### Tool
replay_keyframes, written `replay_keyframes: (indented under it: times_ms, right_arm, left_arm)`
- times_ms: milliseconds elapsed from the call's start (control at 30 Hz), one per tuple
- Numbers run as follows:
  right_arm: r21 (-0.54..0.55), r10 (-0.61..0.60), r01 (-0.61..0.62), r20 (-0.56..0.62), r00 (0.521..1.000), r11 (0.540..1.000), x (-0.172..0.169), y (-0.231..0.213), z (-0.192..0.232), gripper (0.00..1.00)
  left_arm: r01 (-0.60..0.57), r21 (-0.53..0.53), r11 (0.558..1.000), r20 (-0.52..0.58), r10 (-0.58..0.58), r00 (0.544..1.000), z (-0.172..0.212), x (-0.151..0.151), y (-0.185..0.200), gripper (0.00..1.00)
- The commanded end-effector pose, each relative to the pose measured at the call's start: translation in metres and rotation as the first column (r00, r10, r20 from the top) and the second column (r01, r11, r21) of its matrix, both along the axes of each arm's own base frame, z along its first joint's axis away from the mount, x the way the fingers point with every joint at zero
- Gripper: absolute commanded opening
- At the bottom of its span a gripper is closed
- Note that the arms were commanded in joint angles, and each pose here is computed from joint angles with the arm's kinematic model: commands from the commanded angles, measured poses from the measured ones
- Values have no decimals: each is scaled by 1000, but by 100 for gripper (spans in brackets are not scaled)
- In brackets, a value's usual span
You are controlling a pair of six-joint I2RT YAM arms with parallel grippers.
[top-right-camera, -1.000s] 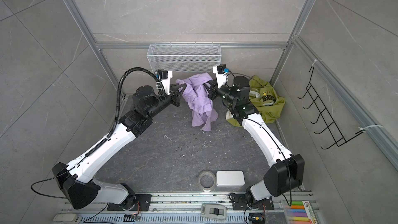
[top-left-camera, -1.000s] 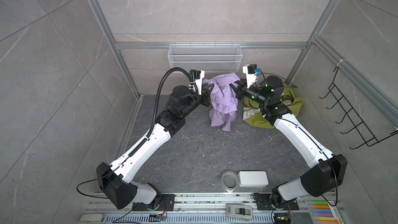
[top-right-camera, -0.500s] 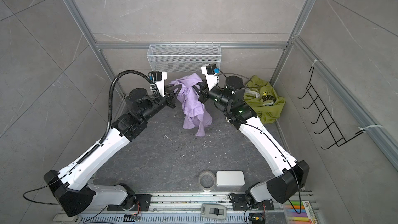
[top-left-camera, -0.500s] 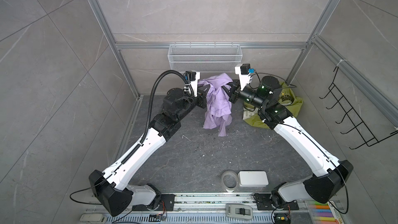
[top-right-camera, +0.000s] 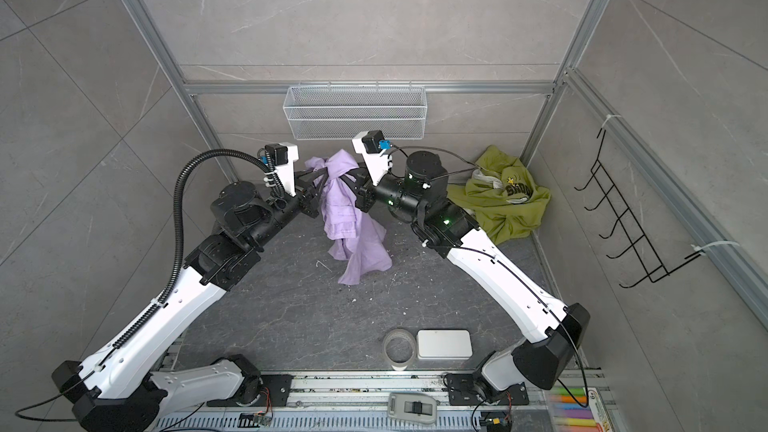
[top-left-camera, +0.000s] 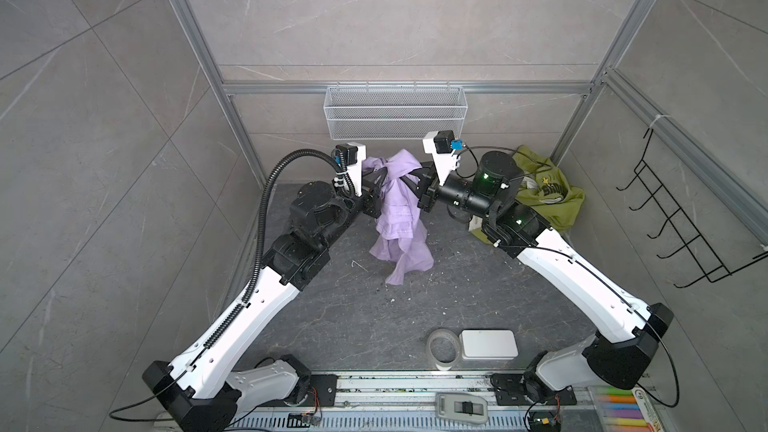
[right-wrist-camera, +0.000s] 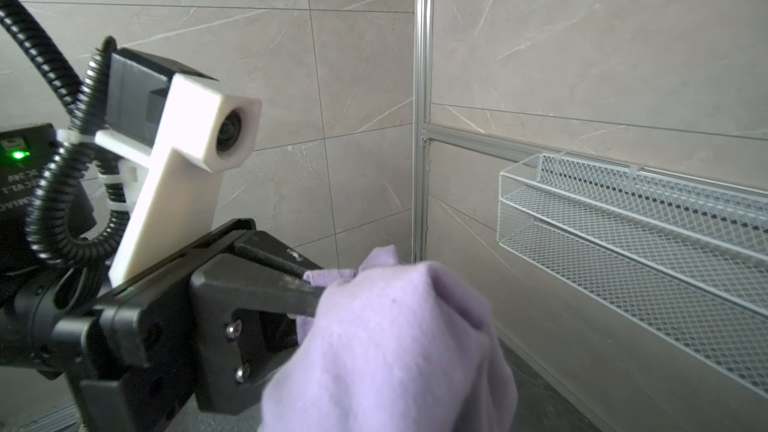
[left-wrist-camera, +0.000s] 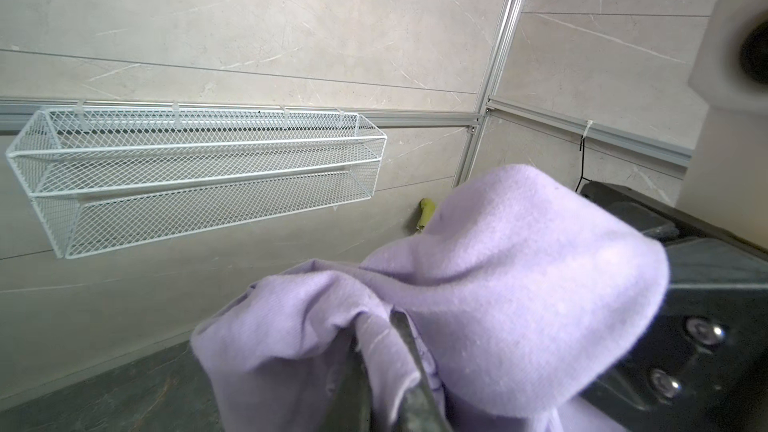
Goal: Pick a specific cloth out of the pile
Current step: 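Swing both grippers holding the purple shirt toward the open table nearer the robot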
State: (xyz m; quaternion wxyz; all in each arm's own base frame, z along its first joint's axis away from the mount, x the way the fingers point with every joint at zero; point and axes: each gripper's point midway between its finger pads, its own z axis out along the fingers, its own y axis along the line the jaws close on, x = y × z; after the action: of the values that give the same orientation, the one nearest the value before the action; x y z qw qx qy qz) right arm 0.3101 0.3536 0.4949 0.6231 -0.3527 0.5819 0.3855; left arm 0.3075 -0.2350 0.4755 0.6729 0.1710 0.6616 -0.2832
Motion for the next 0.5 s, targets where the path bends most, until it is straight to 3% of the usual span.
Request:
replay_keyframes:
  times_ms: [0, 267, 467]
  right_arm:
    - [30, 0, -3, 73, 997, 1000, -5, 5, 29, 0]
    - [44, 24, -26, 43, 999, 999, 2, 30, 39, 0]
    - [-4, 81, -81, 42, 996, 997, -6, 62, 25, 0]
  left_arm:
    - [-21, 2, 1000, 37, 21, 999, 6, -11, 13, 0]
    - [-108, 33, 994, -4, 108, 994, -30, -22, 40, 0]
    - [-130, 49, 990, -11, 131, 991, -34, -39, 58, 0]
